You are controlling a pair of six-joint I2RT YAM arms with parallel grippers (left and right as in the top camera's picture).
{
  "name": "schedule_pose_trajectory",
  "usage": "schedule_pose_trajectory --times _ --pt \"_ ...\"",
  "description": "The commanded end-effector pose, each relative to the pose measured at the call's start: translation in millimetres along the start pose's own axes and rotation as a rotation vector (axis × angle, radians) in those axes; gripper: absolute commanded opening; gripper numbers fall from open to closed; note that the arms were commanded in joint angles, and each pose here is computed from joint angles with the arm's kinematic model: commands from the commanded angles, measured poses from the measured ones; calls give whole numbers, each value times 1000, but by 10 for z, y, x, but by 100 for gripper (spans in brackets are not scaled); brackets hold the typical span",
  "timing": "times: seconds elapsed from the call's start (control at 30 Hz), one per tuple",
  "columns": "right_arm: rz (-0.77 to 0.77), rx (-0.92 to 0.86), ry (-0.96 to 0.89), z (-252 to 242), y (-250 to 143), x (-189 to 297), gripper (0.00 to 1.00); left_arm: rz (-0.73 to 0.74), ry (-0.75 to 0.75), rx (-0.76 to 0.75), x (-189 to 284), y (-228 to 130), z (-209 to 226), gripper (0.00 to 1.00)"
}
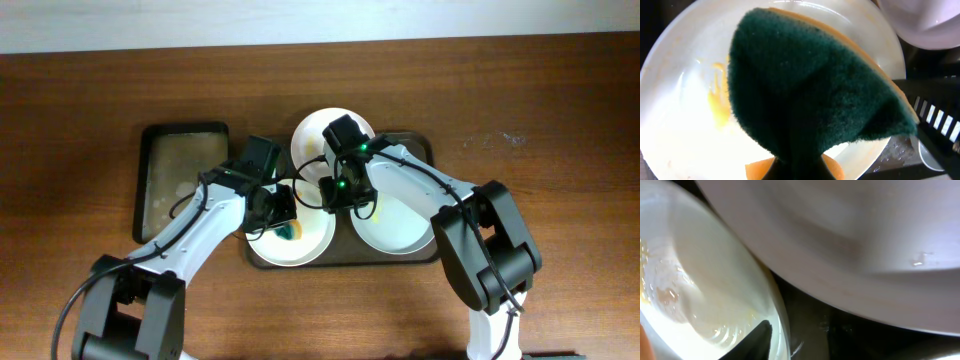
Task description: Clean dirty plates on tray and stack at the side
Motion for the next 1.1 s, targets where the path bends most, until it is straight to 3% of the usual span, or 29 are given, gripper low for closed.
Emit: schedule_pose_trajectory --times 0.0,0.1,0.27,0.3,0.33,0.4,0.63,0.73,0.83,1.07 --pt "38 -37 -19 -16 -69 -70 43 -8 -8 0 -26 -84 -59 0" --pt "43 -53 -19 -5 -77 -75 42 -36 -28 -26 -87 -115 -107 6" --pt "47 -42 -19 35 -87 -90 17 -66 -17 -39 -109 -119 -118 31" --pt "47 -39 -18 45 -90 -97 14 -65 -16 -39 -110 -119 -118 42" --pt "49 -37 -19 52 -97 -105 11 -66 -17 -39 -109 -118 -117 74" --pt "52 -37 -19 52 -105 -112 10 -66 -17 -39 -110 -118 -118 88" --pt "49 -39 -22 41 -105 -114 9 -67 -19 -41 -110 -119 -124 84" --pt "46 -38 -22 42 -100 -114 9 -67 -29 -49 -113 -130 -148 70" --pt "46 -38 -22 41 -100 -114 9 -73 -40 -64 -119 -150 -192 69" --pt "47 -38 -22 41 -102 -115 9 -107 -68 -91 -126 -152 -282 53"
Point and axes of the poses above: each gripper's point midway between its finger pads, its own x axis back along the fingers, its own z axis along the line the jaws close on, y = z × x, the point moved 10 cm from there along x, back along the fingers, and after that the axes turned 12 degrees about x, right-handed, at the moved point
